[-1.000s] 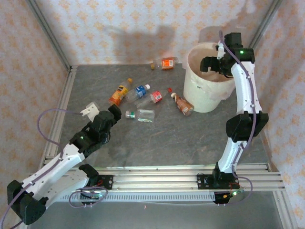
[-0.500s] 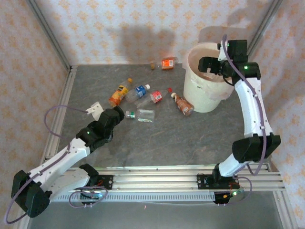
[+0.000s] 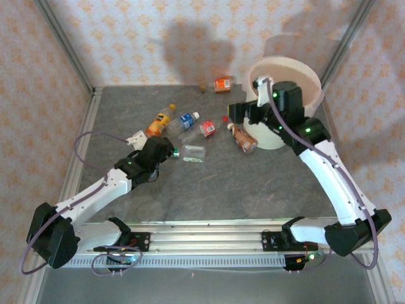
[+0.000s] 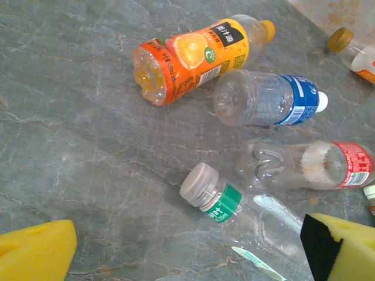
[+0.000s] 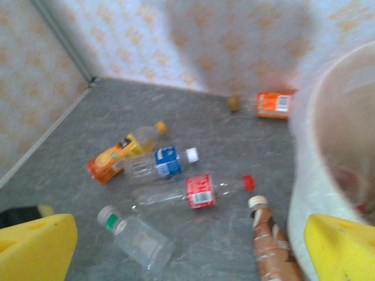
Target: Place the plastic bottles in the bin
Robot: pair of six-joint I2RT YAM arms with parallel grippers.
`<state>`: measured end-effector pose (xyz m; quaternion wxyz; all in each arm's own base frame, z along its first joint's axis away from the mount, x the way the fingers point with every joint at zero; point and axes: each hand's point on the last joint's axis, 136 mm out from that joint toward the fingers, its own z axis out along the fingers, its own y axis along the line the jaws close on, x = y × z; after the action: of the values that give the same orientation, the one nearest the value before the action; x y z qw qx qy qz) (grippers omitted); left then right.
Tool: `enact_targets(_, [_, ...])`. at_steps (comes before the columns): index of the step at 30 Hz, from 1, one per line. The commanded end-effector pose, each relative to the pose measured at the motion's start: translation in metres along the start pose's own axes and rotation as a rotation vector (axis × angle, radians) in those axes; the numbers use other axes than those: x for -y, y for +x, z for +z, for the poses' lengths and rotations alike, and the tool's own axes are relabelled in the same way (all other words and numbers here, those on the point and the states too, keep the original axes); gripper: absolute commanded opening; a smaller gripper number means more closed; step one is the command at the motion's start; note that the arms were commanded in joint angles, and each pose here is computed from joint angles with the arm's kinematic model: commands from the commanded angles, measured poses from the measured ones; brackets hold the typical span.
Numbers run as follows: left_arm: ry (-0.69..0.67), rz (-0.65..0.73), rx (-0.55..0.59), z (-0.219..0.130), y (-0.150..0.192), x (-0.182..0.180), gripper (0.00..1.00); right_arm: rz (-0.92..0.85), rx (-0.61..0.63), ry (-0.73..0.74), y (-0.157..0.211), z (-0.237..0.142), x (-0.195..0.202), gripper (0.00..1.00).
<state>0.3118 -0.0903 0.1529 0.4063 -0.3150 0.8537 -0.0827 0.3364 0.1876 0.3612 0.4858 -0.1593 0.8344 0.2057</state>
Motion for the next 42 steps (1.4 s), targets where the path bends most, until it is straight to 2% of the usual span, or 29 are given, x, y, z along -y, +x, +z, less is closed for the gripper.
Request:
enact_targets(1, [0.012, -0.053, 0.012, 0.000, -0.008, 0.008, 1.00, -0.017, -0.065, 0.025, 0.031, 0.026, -0.004, 0.99])
enact_targets(4, [0.006, -0.060, 0.004, 0.002, -0.006, 0.006, 1.00, -0.087, -0.201, 0.099, 0.073, 0.053, 0.001, 0.99])
enact_targets(8, [0.004, -0.051, 0.000, 0.001, -0.007, 0.005, 1.00, -0.184, -0.304, 0.244, 0.107, 0.079, 0.026, 0.99])
enact_targets(12, [0.002, -0.047, 0.016, -0.002, -0.009, 0.001, 1.00, -0.235, -0.427, 0.252, 0.147, 0.106, 0.035, 0.99])
enact_targets(22, [-0.014, -0.041, 0.048, -0.008, -0.013, -0.011, 1.00, -0.268, -0.635, 0.430, 0.211, 0.155, 0.090, 1.00])
enact_targets(28, [-0.018, -0.049, 0.060, -0.011, -0.013, -0.018, 1.00, -0.190, -0.669, 0.512, 0.227, 0.161, 0.103, 1.00])
enact_targets(32, [-0.019, -0.043, 0.062, -0.010, -0.012, -0.019, 1.00, -0.151, -0.737, 0.408, 0.252, 0.157, 0.087, 0.98])
enact_targets(36, [-0.026, -0.036, 0.064, -0.010, -0.013, -0.019, 1.00, -0.129, -0.721, 0.417, 0.259, 0.149, 0.087, 0.94])
enact_targets(42, [-0.016, -0.031, 0.055, -0.007, -0.013, -0.013, 1.00, -0.098, -0.713, 0.396, 0.257, 0.160, 0.082, 0.89])
